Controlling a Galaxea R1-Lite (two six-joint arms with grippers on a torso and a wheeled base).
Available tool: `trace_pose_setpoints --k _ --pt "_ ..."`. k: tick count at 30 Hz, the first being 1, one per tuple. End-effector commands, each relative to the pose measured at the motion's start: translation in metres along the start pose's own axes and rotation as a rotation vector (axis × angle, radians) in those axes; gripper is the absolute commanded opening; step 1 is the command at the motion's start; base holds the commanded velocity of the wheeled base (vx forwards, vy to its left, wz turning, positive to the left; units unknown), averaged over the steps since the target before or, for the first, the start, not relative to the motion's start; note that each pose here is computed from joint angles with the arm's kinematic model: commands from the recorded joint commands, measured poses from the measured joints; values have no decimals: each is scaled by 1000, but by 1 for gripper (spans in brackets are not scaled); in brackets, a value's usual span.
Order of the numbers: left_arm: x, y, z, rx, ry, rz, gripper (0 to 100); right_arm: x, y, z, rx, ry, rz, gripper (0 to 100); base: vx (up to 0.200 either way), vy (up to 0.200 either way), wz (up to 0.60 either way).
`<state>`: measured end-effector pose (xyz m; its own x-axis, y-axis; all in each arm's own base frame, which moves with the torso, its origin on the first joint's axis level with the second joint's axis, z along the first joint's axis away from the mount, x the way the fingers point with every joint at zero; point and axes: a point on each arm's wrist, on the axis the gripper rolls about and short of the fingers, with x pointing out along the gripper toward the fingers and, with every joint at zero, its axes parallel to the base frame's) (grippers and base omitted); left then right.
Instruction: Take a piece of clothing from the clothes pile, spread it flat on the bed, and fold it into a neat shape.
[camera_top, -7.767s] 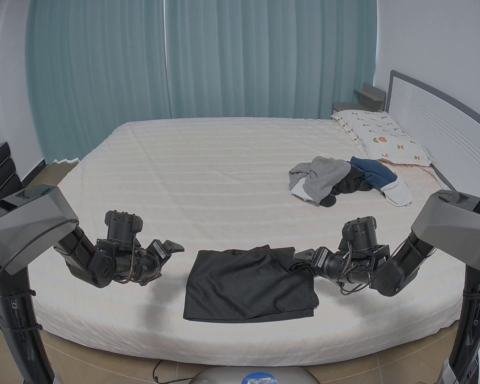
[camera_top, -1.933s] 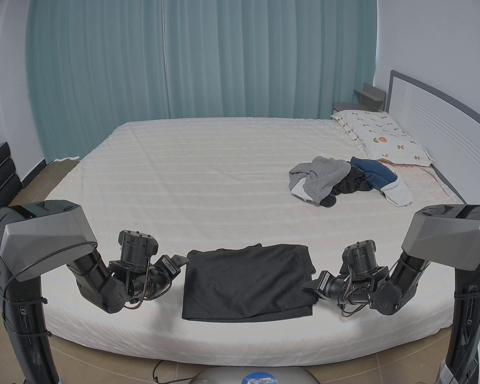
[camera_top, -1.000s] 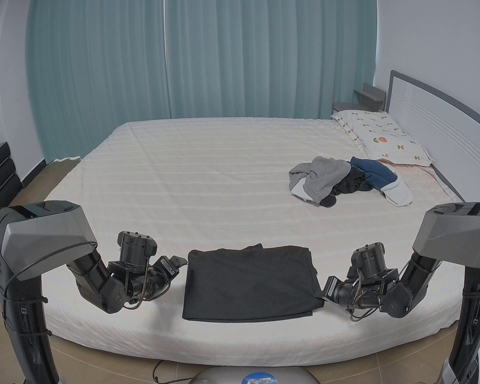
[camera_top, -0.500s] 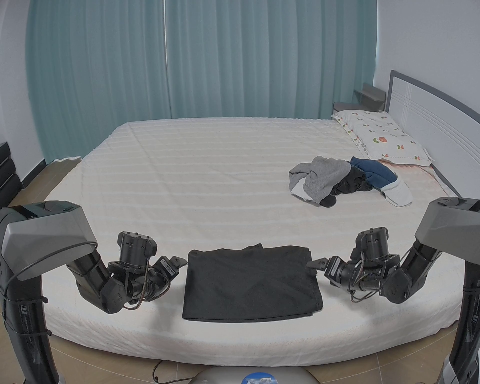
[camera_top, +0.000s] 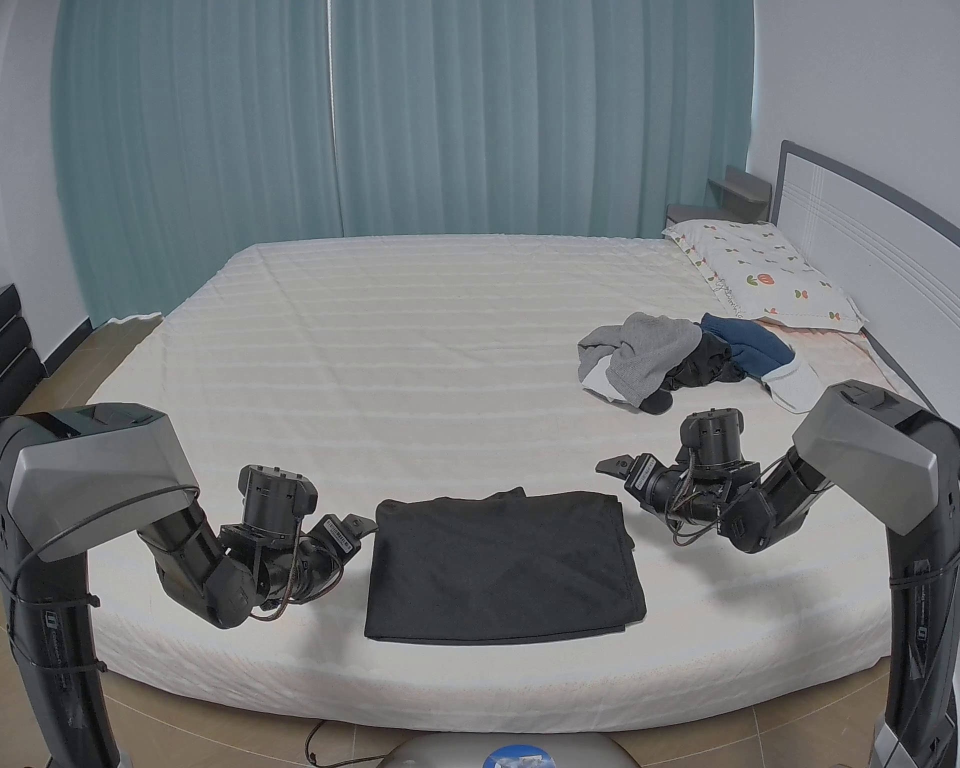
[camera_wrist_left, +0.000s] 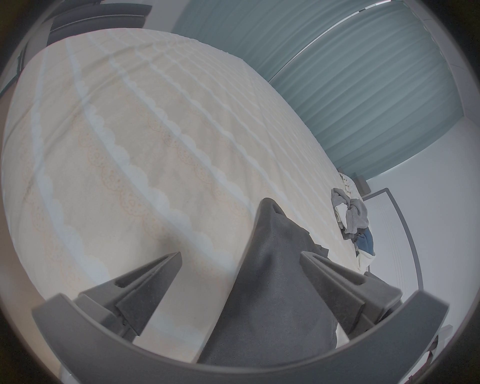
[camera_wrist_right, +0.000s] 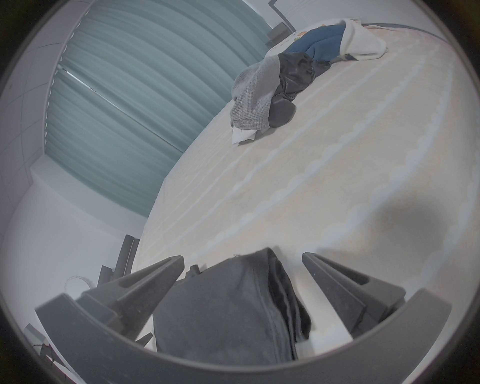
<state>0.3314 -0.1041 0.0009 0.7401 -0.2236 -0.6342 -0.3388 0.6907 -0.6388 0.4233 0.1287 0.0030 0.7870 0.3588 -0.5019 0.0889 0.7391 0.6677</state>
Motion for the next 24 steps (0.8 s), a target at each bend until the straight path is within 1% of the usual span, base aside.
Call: trace_pose_setpoints --k 1,6,7,13,14,17,24 --pt "3 0 0 0 -12 -18 100 23 -7 -10 1 45 -33 100 0 0 0" --pt "7 2 -2 2 -13 -15 100 35 -5 -14 -4 44 -22 100 0 0 0" --pt "7 2 -2 2 -13 -15 100 37 -4 -17 -6 49 -18 0 0 0 0" --pt "7 2 -3 3 -12 -16 100 42 -5 -20 -11 33 -27 0 0 0 0" --pt "7 2 -3 3 -12 -16 100 43 -2 -14 -9 0 -26 0 0 0 0" --pt "7 2 -3 3 -12 -16 100 42 -4 -8 -4 -25 -37 0 0 0 0" --pt "9 -2 1 2 -23 -29 100 41 -6 -5 9 -32 -42 0 0 0 0"
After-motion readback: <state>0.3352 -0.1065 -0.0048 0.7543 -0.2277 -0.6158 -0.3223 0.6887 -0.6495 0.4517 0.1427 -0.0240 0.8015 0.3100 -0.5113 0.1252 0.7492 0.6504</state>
